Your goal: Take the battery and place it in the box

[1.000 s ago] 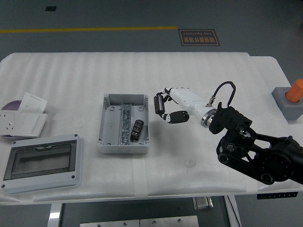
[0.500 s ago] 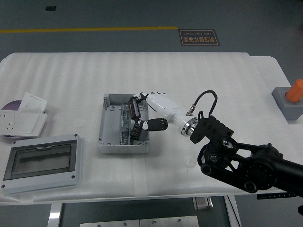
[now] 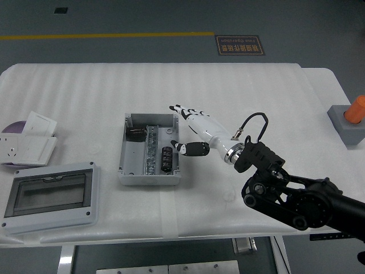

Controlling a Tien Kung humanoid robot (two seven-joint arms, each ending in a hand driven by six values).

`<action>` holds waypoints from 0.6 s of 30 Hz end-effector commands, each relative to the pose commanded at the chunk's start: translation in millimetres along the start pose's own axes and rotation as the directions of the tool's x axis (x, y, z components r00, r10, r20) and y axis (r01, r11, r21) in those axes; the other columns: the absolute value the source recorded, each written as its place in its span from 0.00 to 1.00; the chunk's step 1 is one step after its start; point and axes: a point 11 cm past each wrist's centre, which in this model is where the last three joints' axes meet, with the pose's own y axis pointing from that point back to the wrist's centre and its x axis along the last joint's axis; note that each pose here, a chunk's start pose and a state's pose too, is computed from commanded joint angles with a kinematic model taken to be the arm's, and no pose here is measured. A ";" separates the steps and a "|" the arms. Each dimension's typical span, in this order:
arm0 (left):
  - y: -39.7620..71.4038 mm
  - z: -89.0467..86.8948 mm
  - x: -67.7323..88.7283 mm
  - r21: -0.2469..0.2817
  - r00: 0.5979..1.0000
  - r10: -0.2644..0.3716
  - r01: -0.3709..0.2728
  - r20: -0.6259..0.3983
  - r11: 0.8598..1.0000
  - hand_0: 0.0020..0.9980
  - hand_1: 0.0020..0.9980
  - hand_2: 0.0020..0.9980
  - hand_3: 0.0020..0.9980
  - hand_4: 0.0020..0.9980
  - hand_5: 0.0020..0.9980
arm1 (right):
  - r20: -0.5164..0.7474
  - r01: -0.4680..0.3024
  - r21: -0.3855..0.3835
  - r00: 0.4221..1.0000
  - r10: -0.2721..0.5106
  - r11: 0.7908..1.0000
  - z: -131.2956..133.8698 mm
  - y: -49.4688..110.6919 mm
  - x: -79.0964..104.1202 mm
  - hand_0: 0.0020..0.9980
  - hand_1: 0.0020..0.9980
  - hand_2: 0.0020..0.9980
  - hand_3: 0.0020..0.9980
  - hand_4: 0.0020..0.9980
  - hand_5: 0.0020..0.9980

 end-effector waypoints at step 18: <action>-0.9 -9.2 2.4 0.021 1.000 0.001 -0.001 0.000 1.000 0.55 0.64 0.53 0.55 0.45 0.37 | 0.020 -0.242 -0.315 0.965 0.261 0.918 124.7 57.8 76.6 1.00 0.96 0.98 1.00 0.66 0.29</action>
